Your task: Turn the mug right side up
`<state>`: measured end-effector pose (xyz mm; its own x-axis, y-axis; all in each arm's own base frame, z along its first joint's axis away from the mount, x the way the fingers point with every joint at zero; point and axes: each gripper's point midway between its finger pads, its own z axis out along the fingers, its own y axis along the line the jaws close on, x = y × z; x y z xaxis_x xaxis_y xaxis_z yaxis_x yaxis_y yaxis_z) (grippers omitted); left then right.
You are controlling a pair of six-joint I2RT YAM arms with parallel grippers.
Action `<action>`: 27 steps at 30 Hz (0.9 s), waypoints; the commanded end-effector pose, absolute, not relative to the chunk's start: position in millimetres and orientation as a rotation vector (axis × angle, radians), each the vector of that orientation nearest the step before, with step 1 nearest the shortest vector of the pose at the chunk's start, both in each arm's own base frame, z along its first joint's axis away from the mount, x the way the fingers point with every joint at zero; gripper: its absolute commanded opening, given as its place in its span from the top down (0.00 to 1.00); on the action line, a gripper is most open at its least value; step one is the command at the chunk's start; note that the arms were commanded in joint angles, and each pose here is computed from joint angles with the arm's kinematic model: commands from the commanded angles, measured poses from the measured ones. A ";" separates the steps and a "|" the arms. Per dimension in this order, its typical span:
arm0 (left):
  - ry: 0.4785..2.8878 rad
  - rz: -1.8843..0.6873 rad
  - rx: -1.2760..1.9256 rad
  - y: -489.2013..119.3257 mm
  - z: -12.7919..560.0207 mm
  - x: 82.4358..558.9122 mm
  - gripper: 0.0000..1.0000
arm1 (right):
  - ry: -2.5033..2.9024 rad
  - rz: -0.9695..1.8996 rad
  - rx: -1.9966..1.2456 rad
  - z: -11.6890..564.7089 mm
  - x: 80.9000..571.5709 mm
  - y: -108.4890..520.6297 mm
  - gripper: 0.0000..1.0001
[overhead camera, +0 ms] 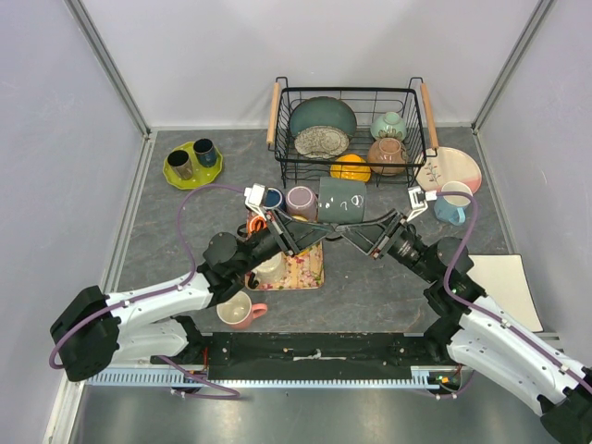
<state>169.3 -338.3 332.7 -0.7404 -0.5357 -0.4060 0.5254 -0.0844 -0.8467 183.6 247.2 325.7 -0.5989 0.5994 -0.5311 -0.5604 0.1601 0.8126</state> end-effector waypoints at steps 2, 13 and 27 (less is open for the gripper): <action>1.411 -2.043 0.183 -343.3 358.5 132.6 0.98 | 1.378 1.621 0.078 362.9 191.6 240.4 0.60; 1.429 -2.043 0.305 -346.4 356.5 119.4 0.98 | 1.374 1.634 0.033 372.4 193.1 248.5 0.49; 1.458 -2.022 0.390 -345.5 343.0 109.9 0.98 | 1.461 1.635 -0.120 368.6 193.9 272.5 1.00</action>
